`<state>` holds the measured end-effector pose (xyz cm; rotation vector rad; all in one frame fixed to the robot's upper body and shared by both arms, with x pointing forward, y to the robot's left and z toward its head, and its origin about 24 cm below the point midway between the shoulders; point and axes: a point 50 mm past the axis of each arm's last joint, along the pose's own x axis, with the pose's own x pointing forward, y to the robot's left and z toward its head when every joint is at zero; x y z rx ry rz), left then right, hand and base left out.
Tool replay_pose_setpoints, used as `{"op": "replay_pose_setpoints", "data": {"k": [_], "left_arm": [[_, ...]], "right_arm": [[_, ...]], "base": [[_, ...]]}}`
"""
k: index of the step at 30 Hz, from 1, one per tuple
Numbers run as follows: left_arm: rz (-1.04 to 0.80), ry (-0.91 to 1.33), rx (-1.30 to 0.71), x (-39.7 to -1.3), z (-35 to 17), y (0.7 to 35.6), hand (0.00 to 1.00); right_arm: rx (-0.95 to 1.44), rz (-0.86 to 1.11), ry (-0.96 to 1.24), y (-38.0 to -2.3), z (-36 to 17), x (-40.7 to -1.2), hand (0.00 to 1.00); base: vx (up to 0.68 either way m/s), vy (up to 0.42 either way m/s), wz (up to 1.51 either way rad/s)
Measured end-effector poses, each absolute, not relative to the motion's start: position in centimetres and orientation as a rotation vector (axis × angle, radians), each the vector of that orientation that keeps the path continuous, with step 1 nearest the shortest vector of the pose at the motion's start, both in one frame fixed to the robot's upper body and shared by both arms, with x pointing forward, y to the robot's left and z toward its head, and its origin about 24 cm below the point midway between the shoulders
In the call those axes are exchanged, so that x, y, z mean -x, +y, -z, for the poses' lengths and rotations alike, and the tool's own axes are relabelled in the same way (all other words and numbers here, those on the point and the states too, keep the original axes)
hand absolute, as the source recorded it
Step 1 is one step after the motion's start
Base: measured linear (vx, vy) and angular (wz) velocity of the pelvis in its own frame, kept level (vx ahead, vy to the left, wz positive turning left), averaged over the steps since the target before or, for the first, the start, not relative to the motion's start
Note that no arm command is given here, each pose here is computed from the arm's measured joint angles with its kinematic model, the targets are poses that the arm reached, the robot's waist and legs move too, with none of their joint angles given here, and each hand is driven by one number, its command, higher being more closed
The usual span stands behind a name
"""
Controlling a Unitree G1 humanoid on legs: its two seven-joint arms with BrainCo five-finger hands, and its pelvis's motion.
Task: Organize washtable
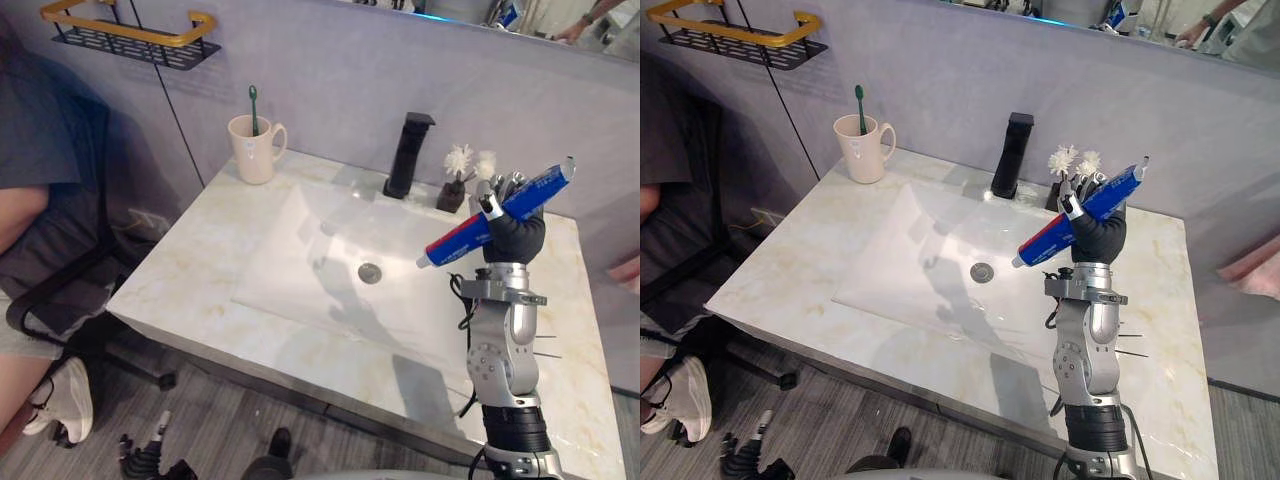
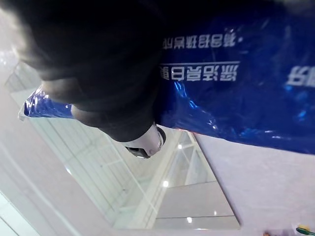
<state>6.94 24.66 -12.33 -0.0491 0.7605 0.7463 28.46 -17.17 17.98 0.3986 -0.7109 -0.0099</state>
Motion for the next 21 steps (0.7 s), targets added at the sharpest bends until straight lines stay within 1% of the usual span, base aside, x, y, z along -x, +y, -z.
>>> {"op": "replay_pose_setpoints", "data": {"k": [1,3,4,7,11,13,18,21], "left_arm": [[-0.669,0.778,0.034,-7.4,12.7,23.7,0.0],[-0.586,0.786,0.031,-8.3,12.9,22.5,0.0],[-0.559,0.784,0.023,-8.6,12.9,22.5,0.0],[-0.538,0.785,0.007,-8.7,12.9,22.5,0.0],[-0.5,0.784,-0.024,-9.2,12.9,22.7,0.0],[-0.488,0.764,-0.025,-10.1,12.7,22.6,0.0],[-0.452,0.746,-0.042,-11.2,12.5,22.4,0.0],[-0.443,0.744,-0.043,-11.6,12.5,22.3,0.0]], "right_arm": [[-0.377,0.015,-0.745,-16.7,-19.5,-29.5,1.0],[-0.33,0.016,-0.807,-16.4,-22.0,-30.5,1.0],[-0.299,0.017,-0.852,-16.2,-23.6,-30.9,1.0],[-0.237,0.02,-0.949,-15.7,-27.6,-32.0,1.0],[-0.184,0.057,-1.004,-15.2,-31.2,-33.1,1.0],[-0.172,0.092,-1.029,-14.9,-33.3,-33.7,1.0],[-0.134,0.162,-1.08,-14.6,-36.4,-33.9,1.0],[-0.109,0.209,-1.083,-15.0,-37.5,-34.1,1.0]], "base": [[-0.03,-0.016,0.1],[-0.04,-0.032,0.16],[-0.05,-0.046,0.29],[-0.02,-0.036,0.3],[0.0,-0.027,0.3],[-0.01,-0.031,0.31],[0.0,-0.015,0.31],[0.0,0.013,0.26]]}}
